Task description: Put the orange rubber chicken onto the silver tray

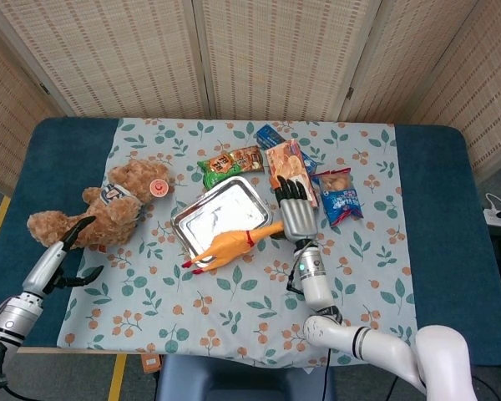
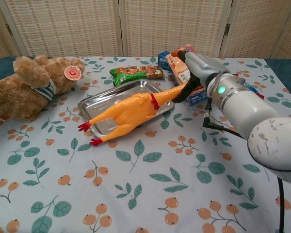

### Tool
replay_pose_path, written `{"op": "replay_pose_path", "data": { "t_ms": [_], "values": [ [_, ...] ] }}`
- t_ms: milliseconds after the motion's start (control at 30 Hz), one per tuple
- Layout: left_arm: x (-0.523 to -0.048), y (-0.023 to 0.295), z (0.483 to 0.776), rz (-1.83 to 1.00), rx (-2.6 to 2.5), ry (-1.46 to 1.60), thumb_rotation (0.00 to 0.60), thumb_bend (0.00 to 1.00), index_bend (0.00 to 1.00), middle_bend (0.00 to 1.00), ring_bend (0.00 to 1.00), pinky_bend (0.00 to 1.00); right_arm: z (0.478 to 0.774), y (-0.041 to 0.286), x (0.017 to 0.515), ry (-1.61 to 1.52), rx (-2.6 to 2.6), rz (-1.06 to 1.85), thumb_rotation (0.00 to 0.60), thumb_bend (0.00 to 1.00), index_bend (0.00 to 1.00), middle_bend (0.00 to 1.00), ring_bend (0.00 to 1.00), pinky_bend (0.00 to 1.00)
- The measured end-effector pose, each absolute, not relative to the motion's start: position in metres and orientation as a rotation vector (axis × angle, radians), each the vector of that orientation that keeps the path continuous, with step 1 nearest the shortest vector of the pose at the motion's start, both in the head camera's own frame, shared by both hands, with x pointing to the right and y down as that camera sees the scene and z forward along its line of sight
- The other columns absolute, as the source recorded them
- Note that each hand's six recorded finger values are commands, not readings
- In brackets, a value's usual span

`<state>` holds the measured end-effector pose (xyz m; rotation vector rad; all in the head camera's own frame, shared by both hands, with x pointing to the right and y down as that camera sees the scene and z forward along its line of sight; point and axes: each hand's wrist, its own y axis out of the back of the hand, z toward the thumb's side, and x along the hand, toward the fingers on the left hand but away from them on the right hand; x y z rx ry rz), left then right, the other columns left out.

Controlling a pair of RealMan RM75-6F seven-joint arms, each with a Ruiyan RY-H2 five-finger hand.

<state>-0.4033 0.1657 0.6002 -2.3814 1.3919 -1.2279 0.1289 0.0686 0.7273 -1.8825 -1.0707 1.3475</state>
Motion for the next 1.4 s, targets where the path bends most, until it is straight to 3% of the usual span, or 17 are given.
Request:
{"op": "replay_pose_path", "data": {
  "t_ms": [567,867,1167,1267,1400],
  "values": [
    [-0.410,0.155,0.611,-1.273,-2.368,1.411,0.600,0.33,0.00,0.00,0.00,0.00,0.736,0.027,0.111,-1.126,-1.733,1.373,0.600,0.00,0.00,0.00,0.00,0.00],
    [-0.408,0.161,0.601,-1.239,-2.362,1.375,0.600,0.33,0.00,0.00,0.00,0.00,0.728,0.027,0.096,-1.164,-1.791,1.287,0.600,0.00,0.00,0.00,0.00,0.00],
    [-0.428,0.197,0.576,-1.313,-2.249,1.248,0.600,0.35,0.00,0.00,0.00,0.00,0.680,0.054,0.105,-1.051,-1.952,1.176,0.600,0.00,0.00,0.00,0.00,0.00],
    [-0.443,0.213,0.564,-1.355,-2.134,1.213,0.600,0.36,0.00,0.00,0.00,0.00,0.650,0.075,0.129,-0.937,-1.950,1.158,0.600,0.00,0.00,0.00,0.00,0.00],
    [-0.458,0.229,0.544,-1.371,-1.927,1.195,0.600,0.36,0.00,0.00,0.00,0.00,0.612,0.122,0.204,-0.747,-1.807,1.244,0.600,0.00,0.00,0.00,0.00,0.00]
  ]
}}
